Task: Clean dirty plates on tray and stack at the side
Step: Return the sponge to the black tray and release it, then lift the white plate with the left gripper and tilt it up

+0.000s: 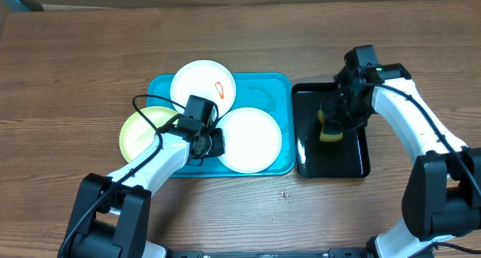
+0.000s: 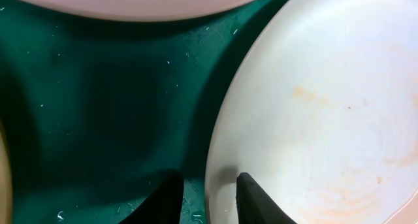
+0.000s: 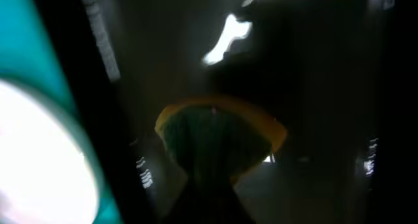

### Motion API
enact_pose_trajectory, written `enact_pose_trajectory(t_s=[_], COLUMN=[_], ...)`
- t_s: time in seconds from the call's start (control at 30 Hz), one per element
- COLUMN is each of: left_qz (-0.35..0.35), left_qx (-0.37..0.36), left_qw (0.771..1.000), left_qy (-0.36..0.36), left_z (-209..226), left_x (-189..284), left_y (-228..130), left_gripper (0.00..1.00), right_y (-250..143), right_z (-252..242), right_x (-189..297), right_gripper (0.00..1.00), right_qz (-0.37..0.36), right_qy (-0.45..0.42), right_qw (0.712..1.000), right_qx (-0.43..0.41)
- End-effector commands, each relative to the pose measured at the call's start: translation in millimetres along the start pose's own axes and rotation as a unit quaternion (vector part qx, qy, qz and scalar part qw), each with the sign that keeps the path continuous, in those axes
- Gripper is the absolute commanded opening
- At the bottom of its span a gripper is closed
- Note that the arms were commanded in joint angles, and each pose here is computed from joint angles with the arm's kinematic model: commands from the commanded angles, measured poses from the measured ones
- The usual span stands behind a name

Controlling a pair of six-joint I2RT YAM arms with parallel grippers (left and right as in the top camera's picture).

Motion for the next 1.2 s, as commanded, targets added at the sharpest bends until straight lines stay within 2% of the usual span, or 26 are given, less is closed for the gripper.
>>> enact_pose_trajectory(t_s=[0.0, 0.1, 0.3, 0.37, 0.47, 0.63, 0.73, 0.8, 0.83, 1.0, 1.17], left_qz=[0.009, 0.009, 0.011, 0.013, 0.014, 0.014, 0.014, 0.016, 0.017, 0.014, -0.009], left_qx=[-0.004, -0.004, -0.004, -0.004, -0.004, -0.002, -0.002, 0.002, 0.002, 0.010, 0.008], left_qw=[1.000, 1.000, 1.000, 1.000, 1.000, 1.000, 1.000, 1.000, 1.000, 1.000, 1.000], left_qy=[0.000, 0.000, 0.001, 0.002, 0.002, 0.002, 0.002, 0.003, 0.004, 0.000, -0.008], left_z=[-1, -1, 0, 0, 0, 0, 0, 0, 0, -2, -15], left_x=[-3, -3, -3, -3, -3, -3, -3, -3, -3, -1, 30], left_y=[-4, -4, -5, -6, -6, -6, -6, -7, -8, -4, 17], left_gripper=[0.30, 0.30, 0.30, 0.39, 0.40, 0.41, 0.34, 0.10, 0.04, 0.04, 0.04], right_y=[-7, -10, -9, 3, 19, 52, 59, 58, 59, 61, 62], right_z=[-19, -23, -19, -13, -8, -22, -45, -68, -73, -89, -90], right_x=[-16, -30, -31, -13, 16, 77, 94, 96, 97, 101, 101], right_gripper=[0.04, 0.04, 0.41, 0.45, 0.49, 0.78, 1.00, 1.00, 1.00, 1.00, 1.00], right_qz=[-0.014, -0.021, -0.024, -0.035, -0.050, -0.103, -0.113, -0.106, -0.107, -0.114, -0.115], right_qy=[-0.053, -0.050, -0.033, -0.030, -0.026, -0.025, -0.029, -0.035, -0.036, -0.038, -0.038], right_qw=[0.998, 0.998, 0.999, 0.999, 0.998, 0.993, 0.989, 0.986, 0.985, 0.981, 0.981], right_qx=[-0.017, -0.015, -0.014, -0.015, -0.020, -0.056, -0.090, -0.122, -0.128, -0.149, -0.151])
Point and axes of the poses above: each gripper's point midway between its finger pads, its own x axis back along the fingers, its own z axis along the line the jaws close on, y = z × x, the point moved 5 cm from there along x, back along the fingers, and after that the axes turned 2 degrees about -x, right-handed, at the moved point
